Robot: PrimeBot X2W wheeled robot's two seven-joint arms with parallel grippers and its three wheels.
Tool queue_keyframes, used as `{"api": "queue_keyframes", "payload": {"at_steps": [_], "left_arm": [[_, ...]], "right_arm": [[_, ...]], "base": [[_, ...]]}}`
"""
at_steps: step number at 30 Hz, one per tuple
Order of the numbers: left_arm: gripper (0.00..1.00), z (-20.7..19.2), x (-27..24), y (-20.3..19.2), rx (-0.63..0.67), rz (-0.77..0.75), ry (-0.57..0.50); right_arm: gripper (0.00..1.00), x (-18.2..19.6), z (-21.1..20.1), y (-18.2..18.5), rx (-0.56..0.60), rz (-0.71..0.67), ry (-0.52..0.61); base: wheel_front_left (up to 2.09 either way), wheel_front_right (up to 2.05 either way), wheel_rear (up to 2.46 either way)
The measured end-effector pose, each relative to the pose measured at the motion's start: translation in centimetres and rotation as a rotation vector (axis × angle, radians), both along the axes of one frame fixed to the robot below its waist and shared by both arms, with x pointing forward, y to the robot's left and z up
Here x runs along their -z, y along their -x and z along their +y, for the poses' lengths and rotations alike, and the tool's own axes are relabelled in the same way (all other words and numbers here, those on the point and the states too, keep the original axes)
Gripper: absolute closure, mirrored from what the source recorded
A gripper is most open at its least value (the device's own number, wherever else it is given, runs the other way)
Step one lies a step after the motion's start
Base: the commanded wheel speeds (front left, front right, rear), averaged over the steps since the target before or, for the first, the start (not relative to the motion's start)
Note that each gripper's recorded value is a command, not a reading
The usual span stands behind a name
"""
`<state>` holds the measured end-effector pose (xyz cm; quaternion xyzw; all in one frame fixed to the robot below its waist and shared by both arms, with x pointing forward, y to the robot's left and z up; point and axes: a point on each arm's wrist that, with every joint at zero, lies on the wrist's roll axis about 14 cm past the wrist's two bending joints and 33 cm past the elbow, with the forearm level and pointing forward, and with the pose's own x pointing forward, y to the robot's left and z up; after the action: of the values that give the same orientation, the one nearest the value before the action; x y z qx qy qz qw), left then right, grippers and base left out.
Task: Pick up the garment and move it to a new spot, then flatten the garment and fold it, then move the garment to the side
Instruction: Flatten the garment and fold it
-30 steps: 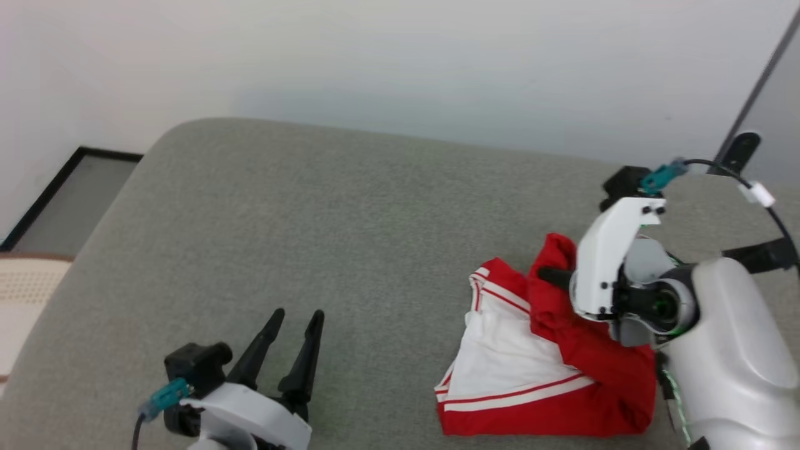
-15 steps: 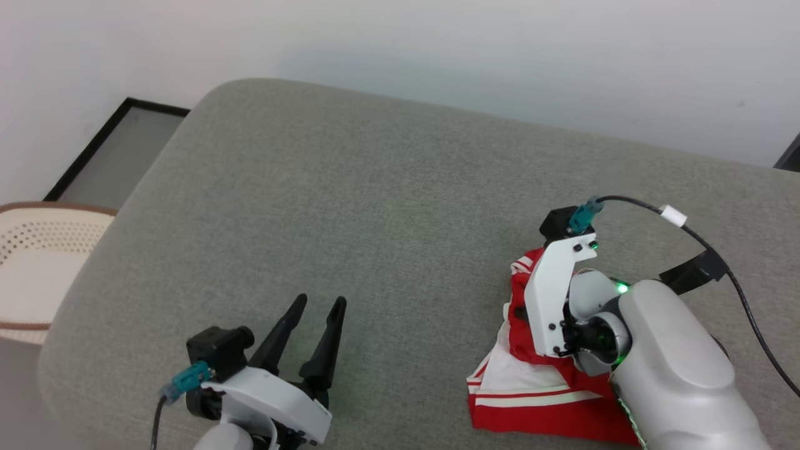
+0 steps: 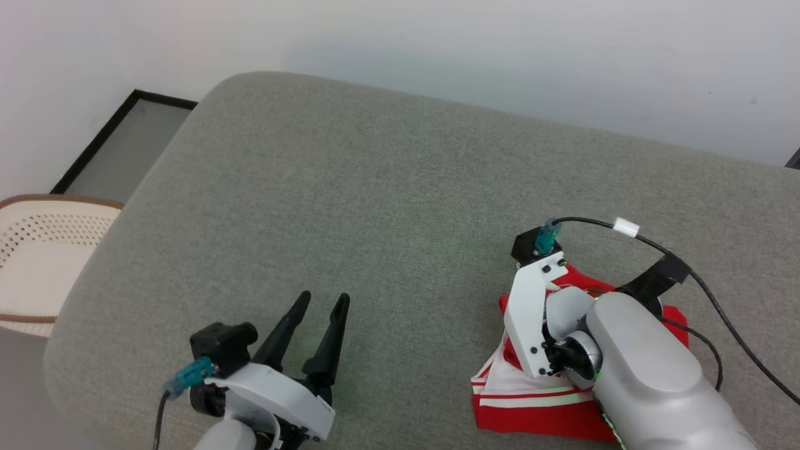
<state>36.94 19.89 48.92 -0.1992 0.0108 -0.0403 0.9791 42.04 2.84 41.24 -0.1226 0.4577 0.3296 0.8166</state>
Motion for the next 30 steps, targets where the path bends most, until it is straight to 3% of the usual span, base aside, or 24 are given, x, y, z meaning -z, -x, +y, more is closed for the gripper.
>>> {"api": "queue_keyframes", "payload": {"at_steps": [1,2,3,4,14,30], "left_arm": [[0.0,0.0,0.0,0.0,0.001,0.0,-0.001],[0.0,0.0,0.0,0.0,0.001,-0.001,-0.001],[0.0,0.0,-0.1,0.0,0.0,-0.003,-0.001],[0.0,0.0,-0.2,0.0,0.0,-0.004,-0.001],[0.0,0.3,-0.5,0.2,0.0,-0.016,-0.003],[0.0,-0.3,-1.2,1.1,0.033,-0.041,-0.013]], "right_arm": [[0.69,0.0,0.1,0.0,-0.007,-0.006,0.003],[0.5,-0.2,0.2,0.0,-0.013,-0.017,0.004],[0.11,-0.4,0.3,-0.1,-0.021,-0.028,0.006],[0.0,-0.5,0.4,-0.1,-0.025,-0.035,0.008],[0.0,-2.1,0.4,0.1,-0.033,-0.041,0.004],[0.0,-6.6,2.7,2.8,-0.095,-0.085,-0.135]], "base": [[0.0,0.0,0.0],[0.0,0.0,0.0],[0.0,0.0,0.0],[0.0,0.0,0.0],[0.0,0.0,0.0],[0.0,0.0,0.0]]}}
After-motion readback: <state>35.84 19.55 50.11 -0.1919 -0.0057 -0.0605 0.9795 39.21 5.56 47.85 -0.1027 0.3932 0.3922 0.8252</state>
